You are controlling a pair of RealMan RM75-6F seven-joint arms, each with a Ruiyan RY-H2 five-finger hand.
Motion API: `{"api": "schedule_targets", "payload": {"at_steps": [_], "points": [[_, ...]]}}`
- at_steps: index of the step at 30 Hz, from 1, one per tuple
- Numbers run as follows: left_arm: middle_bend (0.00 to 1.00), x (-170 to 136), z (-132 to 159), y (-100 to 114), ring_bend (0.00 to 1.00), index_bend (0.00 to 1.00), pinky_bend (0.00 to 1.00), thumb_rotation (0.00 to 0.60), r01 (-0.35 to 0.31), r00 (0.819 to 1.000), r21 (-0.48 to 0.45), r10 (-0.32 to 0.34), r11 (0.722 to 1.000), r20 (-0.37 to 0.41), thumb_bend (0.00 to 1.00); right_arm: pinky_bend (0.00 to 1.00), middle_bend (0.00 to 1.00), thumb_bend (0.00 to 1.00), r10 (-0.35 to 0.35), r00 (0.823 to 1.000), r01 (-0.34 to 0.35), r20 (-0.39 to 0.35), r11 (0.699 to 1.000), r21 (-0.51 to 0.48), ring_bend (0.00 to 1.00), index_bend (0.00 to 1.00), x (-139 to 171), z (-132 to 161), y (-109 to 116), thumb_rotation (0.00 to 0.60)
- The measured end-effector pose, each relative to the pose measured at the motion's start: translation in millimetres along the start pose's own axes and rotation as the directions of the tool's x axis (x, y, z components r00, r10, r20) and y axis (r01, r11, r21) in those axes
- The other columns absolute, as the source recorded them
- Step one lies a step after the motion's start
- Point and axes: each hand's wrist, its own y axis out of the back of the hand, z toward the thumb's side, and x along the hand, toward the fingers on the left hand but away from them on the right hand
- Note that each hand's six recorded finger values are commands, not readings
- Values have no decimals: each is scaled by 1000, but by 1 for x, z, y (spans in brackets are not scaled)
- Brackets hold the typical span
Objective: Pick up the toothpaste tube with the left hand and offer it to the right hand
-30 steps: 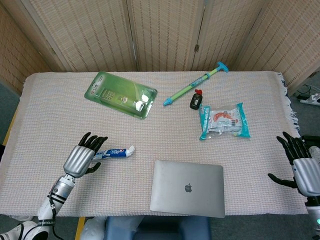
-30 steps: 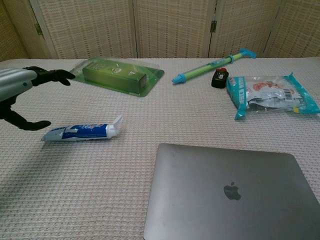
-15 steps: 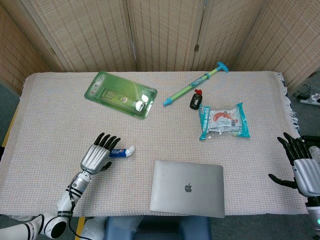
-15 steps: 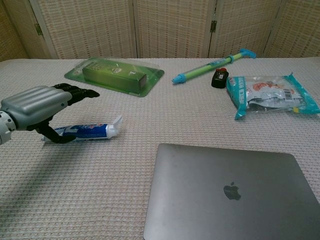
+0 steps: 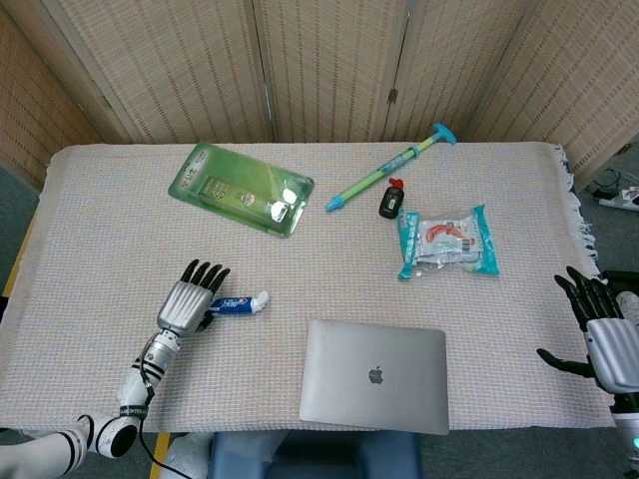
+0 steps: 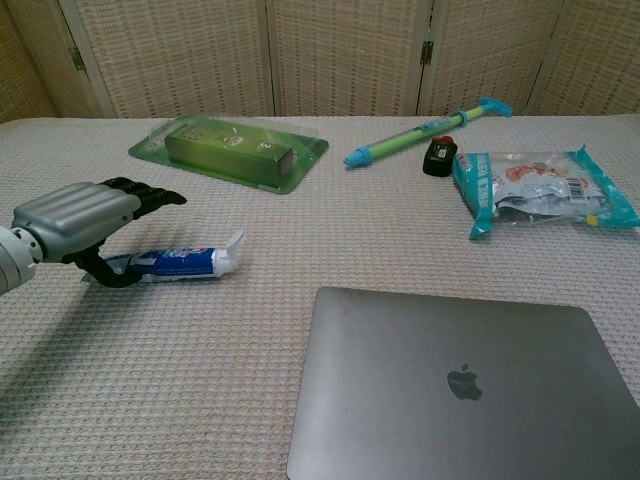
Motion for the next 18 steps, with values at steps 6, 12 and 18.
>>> {"api": "schedule_targets", "payload": {"at_steps": [6,12,18], "points": [[105,8,-10,-1,90,112,0,600,5,1000,-10,-5,1000,-30,344,0,0,129,0,1000,0,0,1000,1,0,0,-1,0,-1,600],[192,7,-8,0,168,263,8,600,22,1000,-20,-21,1000,3,343,0,0,129,4,1000,-4,2,1000,1,0,0,-1,-1,-2,600],[309,6,-3,1,262,364,68,600,8,999,-27,-7,1000,37,345,0,0,129,4,1000,-4,3,1000,2,0,0,-1,-2,-2,600]]}}
